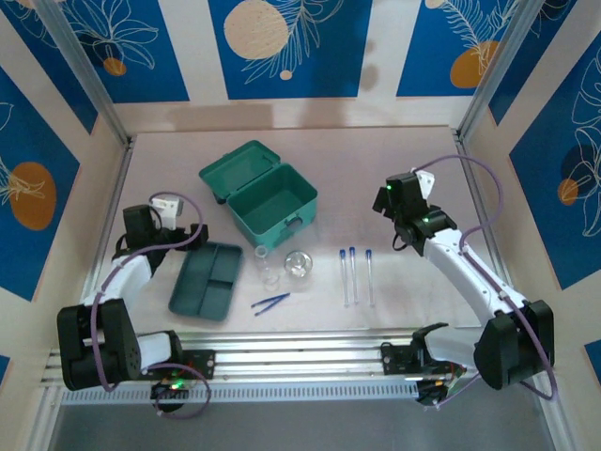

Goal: Organize the chemistry lab equipment

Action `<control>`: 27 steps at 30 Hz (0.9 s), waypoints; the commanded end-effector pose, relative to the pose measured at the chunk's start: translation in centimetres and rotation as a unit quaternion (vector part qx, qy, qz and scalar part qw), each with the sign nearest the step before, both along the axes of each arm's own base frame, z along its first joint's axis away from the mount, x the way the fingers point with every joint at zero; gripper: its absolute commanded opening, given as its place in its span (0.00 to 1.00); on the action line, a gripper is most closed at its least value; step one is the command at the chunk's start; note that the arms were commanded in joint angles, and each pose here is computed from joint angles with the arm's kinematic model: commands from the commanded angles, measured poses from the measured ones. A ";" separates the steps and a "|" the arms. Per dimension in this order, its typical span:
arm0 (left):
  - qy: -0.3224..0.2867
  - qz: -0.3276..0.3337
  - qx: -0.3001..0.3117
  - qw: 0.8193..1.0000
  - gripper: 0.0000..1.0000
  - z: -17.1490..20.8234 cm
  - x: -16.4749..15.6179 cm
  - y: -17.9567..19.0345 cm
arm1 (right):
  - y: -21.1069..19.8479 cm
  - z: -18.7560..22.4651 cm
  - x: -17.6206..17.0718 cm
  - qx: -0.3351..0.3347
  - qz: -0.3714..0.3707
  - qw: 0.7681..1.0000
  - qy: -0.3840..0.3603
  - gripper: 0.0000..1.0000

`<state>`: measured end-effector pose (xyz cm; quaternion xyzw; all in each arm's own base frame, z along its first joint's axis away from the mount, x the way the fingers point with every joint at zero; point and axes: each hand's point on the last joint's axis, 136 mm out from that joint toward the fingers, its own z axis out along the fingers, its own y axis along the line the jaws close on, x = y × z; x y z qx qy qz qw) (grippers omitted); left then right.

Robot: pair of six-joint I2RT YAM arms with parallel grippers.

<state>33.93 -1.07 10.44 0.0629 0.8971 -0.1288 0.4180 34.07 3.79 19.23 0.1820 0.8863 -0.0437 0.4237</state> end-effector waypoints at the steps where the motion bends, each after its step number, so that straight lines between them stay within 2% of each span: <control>1: 0.010 -0.032 -0.012 0.999 1.00 -0.5 -0.8 -0.6 | 1.8 1.5 -1.2 -0.013 0.024 1.000 0.007 0.99; 7: 0.015 -0.056 -0.029 0.998 1.00 -0.6 -1.0 -1.3 | 7.5 1.4 -2.5 0.028 0.145 0.989 0.031 1.00; 16: 0.020 -0.088 -0.047 0.995 0.99 -0.7 -1.3 -2.3 | 12.0 0.4 -4.9 0.050 0.201 0.976 0.073 0.93; 20: 0.021 -0.094 -0.050 0.994 0.93 -0.8 -1.4 -2.6 | 14.6 -0.8 -6.1 0.049 0.231 0.966 0.101 0.88; 27: 0.024 -0.108 -0.049 0.993 0.84 -1.0 -1.6 -3.2 | 19.1 -2.5 -7.7 0.001 0.272 0.953 0.135 0.76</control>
